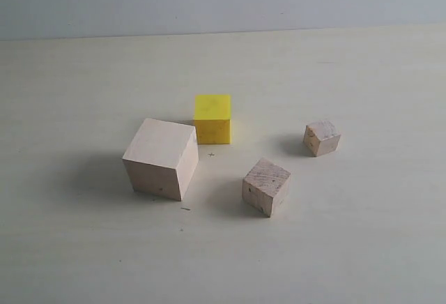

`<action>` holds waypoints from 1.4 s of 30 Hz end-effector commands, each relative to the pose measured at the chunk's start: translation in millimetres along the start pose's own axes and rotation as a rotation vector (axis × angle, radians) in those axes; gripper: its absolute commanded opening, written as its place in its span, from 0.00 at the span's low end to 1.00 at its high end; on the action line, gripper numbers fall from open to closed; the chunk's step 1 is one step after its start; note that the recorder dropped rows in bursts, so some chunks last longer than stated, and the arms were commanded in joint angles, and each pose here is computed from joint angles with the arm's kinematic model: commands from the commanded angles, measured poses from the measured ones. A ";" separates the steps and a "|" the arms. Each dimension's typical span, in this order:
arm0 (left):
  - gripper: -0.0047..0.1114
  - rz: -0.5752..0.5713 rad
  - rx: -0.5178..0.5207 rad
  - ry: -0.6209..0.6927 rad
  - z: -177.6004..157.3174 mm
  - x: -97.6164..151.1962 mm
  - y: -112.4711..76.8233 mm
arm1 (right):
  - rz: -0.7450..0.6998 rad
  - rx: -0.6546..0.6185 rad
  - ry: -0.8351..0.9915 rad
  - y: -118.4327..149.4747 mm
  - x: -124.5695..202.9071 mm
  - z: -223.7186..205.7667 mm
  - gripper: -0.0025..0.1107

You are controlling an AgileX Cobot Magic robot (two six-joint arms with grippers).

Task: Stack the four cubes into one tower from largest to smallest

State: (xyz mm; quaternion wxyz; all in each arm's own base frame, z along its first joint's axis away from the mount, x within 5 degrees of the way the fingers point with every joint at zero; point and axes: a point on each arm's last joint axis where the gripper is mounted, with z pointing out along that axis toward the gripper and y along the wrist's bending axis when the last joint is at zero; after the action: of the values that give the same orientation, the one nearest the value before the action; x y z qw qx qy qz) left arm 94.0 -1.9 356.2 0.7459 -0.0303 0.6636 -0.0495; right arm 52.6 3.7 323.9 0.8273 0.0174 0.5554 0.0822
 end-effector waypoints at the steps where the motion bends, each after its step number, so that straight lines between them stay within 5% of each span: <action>1: 0.04 -0.070 0.046 0.144 22.6 6.4 -6.8 | -0.011 0.027 0.157 0.4 -8.0 26.6 0.02; 11: 0.04 0.016 0.320 0.300 61.5 19.3 -54.2 | -0.021 -0.037 0.442 12.4 -4.2 90.8 0.02; 21: 0.04 0.077 0.458 0.552 97.6 55.3 -102.0 | -0.013 -0.250 0.922 57.9 65.7 121.5 0.02; 29: 0.04 0.054 0.455 0.610 102.4 66.9 -106.7 | 0.008 -0.241 1.238 66.5 112.5 118.4 0.02; 37: 0.04 -0.022 0.444 0.561 105.2 61.9 -108.2 | 0.024 -0.233 1.199 68.0 116.2 124.6 0.02; 42: 0.04 -0.097 0.415 0.756 103.8 82.6 -110.8 | 0.035 -0.233 1.143 68.9 114.7 129.5 0.02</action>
State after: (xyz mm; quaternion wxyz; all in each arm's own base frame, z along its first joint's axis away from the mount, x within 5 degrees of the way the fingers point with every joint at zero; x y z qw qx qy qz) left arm 202.3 -120.0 309.4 0.4818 0.1166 0.8400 -0.2205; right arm 203.5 95.9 273.2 0.3776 -0.1122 0.9070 0.1489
